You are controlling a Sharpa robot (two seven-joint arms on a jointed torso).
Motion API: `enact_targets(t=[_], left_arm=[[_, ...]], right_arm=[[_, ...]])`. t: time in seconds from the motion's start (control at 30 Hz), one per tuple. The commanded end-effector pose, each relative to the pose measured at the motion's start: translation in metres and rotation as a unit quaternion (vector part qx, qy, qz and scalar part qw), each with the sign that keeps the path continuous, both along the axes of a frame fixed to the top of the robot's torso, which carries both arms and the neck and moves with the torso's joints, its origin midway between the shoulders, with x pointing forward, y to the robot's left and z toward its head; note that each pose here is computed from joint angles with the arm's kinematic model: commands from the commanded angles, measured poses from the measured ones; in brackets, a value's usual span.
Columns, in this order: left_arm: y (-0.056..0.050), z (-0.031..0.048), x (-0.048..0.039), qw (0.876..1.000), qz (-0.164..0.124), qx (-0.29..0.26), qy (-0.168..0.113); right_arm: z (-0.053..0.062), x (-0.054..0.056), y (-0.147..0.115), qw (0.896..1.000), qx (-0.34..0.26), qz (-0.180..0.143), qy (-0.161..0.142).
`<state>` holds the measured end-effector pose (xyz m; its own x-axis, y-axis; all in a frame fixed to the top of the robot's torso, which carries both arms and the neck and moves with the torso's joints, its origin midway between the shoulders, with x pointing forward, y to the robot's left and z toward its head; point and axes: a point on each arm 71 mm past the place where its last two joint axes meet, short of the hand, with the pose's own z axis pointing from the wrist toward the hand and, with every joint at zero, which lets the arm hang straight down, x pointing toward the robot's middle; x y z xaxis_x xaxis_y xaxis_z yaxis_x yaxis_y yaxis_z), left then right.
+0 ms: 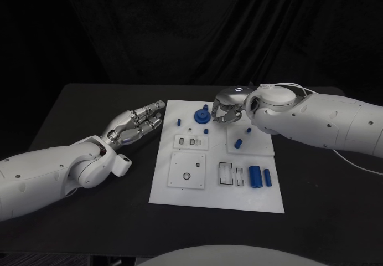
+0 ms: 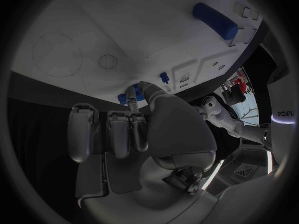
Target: Assemble the parts on the task board
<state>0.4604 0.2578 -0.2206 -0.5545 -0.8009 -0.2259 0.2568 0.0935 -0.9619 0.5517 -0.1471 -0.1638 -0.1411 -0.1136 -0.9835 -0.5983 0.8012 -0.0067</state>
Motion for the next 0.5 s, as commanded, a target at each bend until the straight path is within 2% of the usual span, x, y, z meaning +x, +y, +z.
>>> enact_targets(t=[0.03, 0.4, 0.5], left_arm=[[-0.001, 0.0051, -0.0025, 0.999, -0.017, -0.024, -0.03], [0.0, 0.0048, -0.0024, 0.999, -0.017, -0.023, -0.029], [0.001, 0.0049, -0.0029, 0.999, -0.015, -0.023, -0.029]], right_arm=[[0.0, 0.0, -0.005, 1.0, 0.004, -0.011, -0.01], [0.003, -0.002, -0.015, 0.999, 0.018, -0.015, -0.026], [0.009, -0.006, -0.025, 0.999, 0.028, -0.02, -0.038]])
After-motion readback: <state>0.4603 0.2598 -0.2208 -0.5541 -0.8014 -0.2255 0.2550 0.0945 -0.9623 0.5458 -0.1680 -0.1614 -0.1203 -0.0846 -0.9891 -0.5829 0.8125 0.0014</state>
